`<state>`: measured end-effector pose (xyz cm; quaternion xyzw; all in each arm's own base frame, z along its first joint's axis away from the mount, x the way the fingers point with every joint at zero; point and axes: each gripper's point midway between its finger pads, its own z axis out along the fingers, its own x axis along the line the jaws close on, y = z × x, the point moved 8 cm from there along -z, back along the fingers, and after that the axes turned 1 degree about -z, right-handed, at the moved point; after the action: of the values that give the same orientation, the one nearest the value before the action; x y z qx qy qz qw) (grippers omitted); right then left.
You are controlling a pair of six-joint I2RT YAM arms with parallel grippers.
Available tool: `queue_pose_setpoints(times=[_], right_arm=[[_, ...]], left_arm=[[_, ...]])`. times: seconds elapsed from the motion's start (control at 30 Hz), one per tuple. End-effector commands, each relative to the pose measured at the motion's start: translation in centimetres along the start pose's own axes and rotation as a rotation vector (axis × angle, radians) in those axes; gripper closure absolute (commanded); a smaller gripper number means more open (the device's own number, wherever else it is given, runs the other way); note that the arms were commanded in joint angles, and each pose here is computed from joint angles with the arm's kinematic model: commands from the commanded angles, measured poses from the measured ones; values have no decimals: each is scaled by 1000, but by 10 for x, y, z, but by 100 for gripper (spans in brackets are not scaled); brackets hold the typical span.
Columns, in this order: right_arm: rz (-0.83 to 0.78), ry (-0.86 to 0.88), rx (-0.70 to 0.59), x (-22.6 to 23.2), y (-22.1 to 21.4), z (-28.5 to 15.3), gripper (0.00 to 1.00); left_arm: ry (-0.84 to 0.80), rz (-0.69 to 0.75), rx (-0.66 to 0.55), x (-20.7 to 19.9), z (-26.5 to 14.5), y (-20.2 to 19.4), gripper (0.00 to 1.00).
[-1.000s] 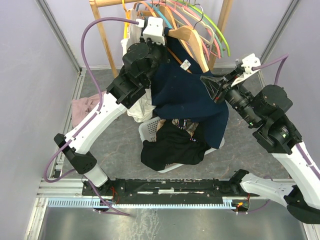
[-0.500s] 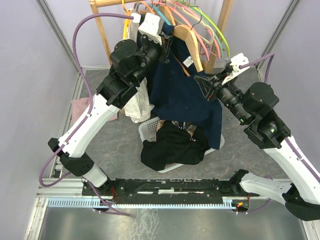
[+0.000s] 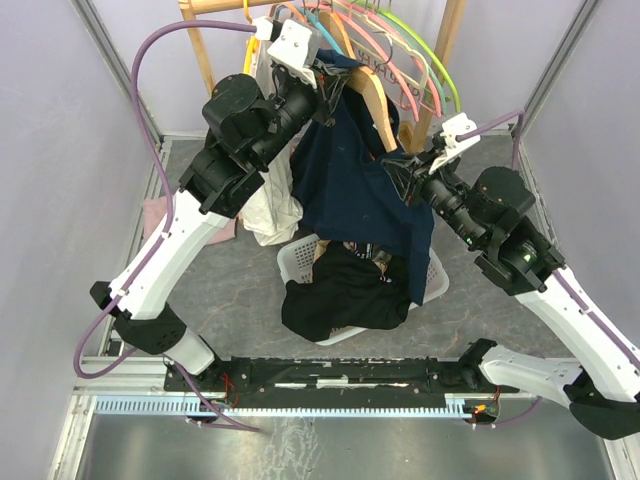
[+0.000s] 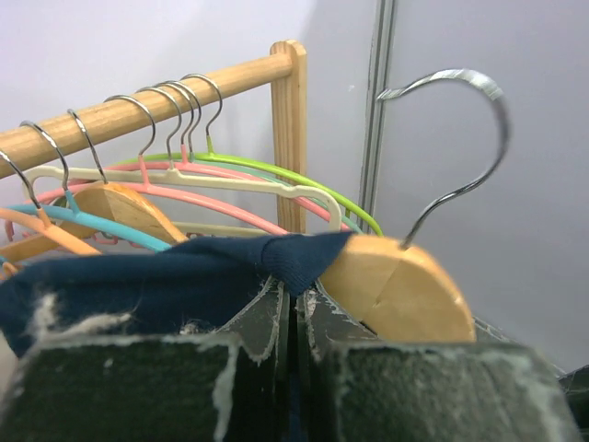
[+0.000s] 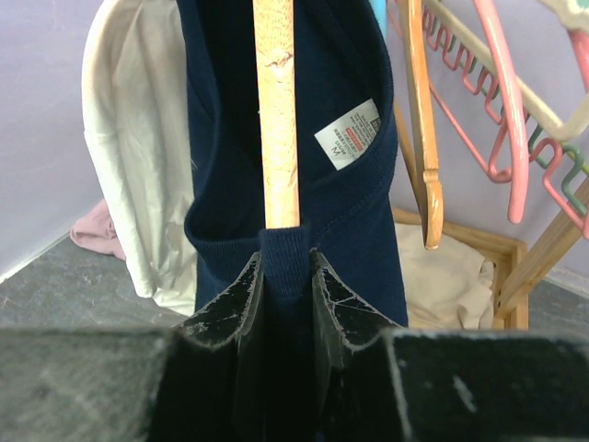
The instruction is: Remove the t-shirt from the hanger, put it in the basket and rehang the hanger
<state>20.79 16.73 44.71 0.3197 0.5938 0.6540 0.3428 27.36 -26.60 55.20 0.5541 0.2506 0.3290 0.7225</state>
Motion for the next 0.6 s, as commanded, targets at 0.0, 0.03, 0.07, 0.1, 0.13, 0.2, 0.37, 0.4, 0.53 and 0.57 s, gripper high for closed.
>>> queue_pose_setpoints(times=[0.0, 0.03, 0.07, 0.1, 0.13, 0.2, 0.37, 0.4, 0.53, 0.57], right_arm=[[-1, -32, -97, -4, 19, -10, 98], [-2, -35, -103, -5, 21, -13, 98], [-1, -38, -108, -6, 22, -15, 98], [-2, -39, -113, -6, 23, -17, 98], [-1, -36, -119, -6, 25, -19, 98], [-3, -26, -118, -5, 26, -20, 98], [-9, -3, -99, -3, 25, -17, 98], [-10, -2, -93, -2, 25, -16, 98], [-14, 2, -65, -1, 21, -8, 98], [-12, 2, -62, -1, 22, -6, 98]], left_arm=[[46, -37, -141, 4, -20, 46, 94], [67, -34, -136, 6, -20, 45, 93], [86, -30, -128, 8, -20, 42, 92], [95, -25, -123, 9, -19, 40, 92], [97, -23, -123, 9, -18, 40, 93], [85, -22, -125, 8, -16, 38, 94], [-19, -22, -159, -3, -9, 45, 94], [-43, -27, -164, -6, -8, 47, 94], [-141, -54, -180, -16, -4, 57, 95], [-160, -66, -182, -19, -4, 59, 95]])
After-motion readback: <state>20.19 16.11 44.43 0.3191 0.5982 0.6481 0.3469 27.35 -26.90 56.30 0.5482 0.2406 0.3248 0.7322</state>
